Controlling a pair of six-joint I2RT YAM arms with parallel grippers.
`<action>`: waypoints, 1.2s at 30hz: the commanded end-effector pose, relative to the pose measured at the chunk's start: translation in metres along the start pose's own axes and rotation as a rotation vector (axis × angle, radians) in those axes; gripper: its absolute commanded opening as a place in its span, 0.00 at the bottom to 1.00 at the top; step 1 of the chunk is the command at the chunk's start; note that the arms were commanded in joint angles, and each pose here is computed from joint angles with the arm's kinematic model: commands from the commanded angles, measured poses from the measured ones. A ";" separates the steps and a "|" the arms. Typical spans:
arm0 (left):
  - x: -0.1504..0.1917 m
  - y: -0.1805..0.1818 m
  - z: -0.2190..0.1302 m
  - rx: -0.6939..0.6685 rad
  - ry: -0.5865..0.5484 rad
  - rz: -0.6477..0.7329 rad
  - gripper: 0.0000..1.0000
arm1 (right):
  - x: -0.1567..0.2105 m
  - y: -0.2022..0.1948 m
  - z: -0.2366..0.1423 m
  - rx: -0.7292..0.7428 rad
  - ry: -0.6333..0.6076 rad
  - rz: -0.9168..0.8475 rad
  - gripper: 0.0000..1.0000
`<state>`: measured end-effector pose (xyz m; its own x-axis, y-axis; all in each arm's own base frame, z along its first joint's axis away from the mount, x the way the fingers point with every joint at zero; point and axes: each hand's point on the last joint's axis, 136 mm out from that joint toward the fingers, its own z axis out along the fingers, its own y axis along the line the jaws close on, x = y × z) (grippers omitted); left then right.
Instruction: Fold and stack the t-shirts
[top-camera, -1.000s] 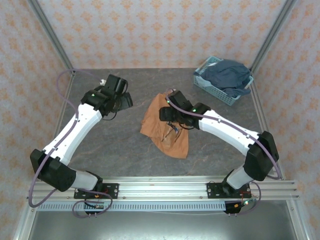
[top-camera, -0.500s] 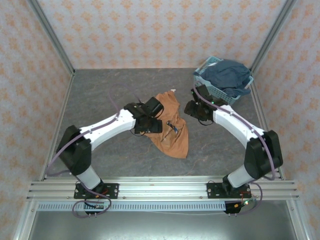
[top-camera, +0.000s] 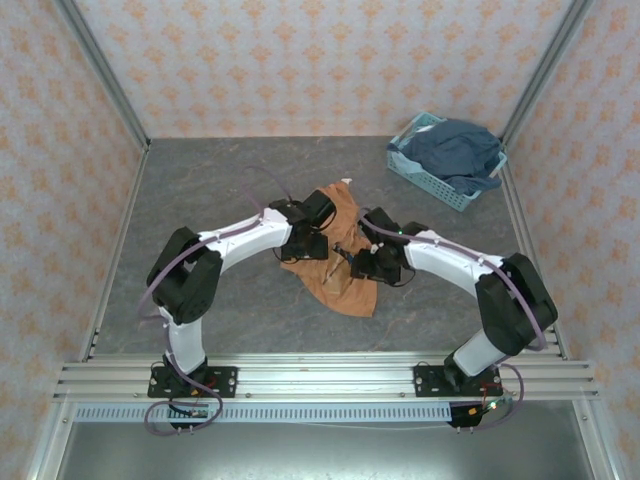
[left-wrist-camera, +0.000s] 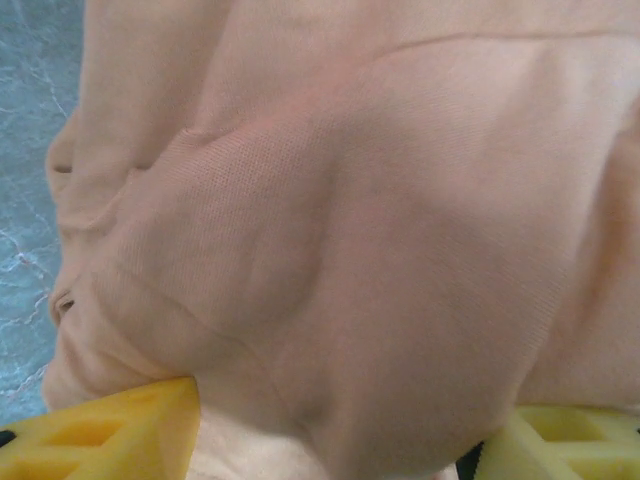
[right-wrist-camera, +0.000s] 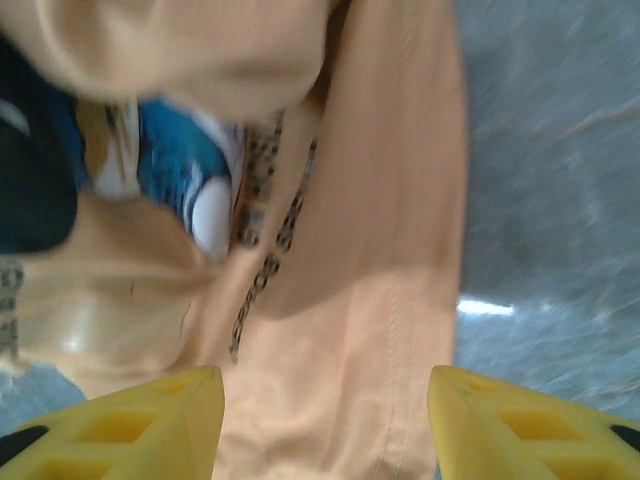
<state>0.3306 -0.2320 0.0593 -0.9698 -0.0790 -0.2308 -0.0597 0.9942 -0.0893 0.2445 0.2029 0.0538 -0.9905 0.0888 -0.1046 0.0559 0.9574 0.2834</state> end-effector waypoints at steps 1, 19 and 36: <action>-0.006 -0.003 0.005 -0.023 0.000 0.059 0.57 | 0.029 -0.010 0.016 0.026 0.123 -0.006 0.56; -0.022 0.085 -0.064 0.152 -0.103 -0.330 0.02 | 0.005 -0.084 -0.004 0.242 0.019 0.197 0.00; 0.026 0.104 -0.043 0.245 0.004 -0.443 0.31 | 0.016 0.047 0.007 -0.005 0.071 -0.188 0.52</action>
<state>0.2910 -0.1255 0.0782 -0.8634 -0.4925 -0.1094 -0.4222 0.8241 -0.3777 0.2347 0.2198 0.0615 -0.9962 -0.0167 -0.0855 -0.0365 0.9711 0.2360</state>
